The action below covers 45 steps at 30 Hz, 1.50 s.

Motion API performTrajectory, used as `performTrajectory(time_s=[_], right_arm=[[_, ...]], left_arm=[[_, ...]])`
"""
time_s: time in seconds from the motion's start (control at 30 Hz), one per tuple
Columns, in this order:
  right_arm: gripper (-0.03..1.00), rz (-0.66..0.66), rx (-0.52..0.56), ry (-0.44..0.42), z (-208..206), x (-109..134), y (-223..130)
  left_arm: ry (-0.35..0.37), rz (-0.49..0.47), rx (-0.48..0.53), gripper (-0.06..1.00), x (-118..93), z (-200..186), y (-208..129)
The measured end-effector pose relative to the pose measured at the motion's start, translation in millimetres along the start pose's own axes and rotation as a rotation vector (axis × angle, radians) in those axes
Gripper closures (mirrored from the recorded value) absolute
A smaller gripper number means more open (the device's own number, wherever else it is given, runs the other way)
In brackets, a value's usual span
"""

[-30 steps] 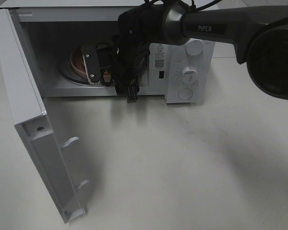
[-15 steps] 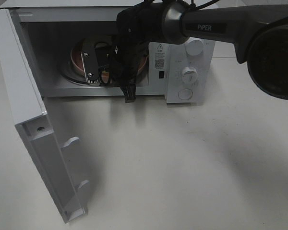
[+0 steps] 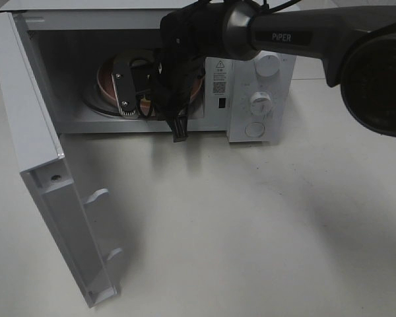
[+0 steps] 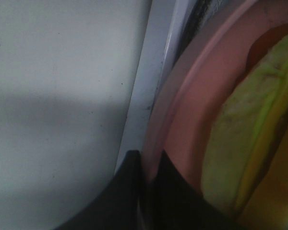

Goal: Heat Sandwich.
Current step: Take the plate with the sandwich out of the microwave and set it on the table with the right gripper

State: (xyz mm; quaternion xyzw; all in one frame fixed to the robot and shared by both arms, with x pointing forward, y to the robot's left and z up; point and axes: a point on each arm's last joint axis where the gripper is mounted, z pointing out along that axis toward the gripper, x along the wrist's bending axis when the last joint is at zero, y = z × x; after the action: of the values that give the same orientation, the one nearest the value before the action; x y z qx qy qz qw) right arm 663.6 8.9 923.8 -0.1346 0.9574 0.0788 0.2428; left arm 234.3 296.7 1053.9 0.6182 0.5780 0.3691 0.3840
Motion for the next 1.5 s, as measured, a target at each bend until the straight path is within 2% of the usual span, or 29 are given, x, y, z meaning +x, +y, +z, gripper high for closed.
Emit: performTrajectory(time_s=[0.6,0.93,1.5], right_arm=[[0.91,-0.122,-0.022,-0.015,-19.4,22.4,-7.6],[0.91,-0.19,-0.044,-0.056,-48.0,34.2,-8.9],[0.91,-0.251,-0.065,-0.028,-82.0,66.5,-4.7]], left_arm=[[0.0,0.0,0.0,-0.05,0.0,0.0,0.0],[0.0,0.0,0.0,-0.05,0.0,0.0,0.0],[0.0,0.0,0.0,-0.05,0.0,0.0,0.0]])
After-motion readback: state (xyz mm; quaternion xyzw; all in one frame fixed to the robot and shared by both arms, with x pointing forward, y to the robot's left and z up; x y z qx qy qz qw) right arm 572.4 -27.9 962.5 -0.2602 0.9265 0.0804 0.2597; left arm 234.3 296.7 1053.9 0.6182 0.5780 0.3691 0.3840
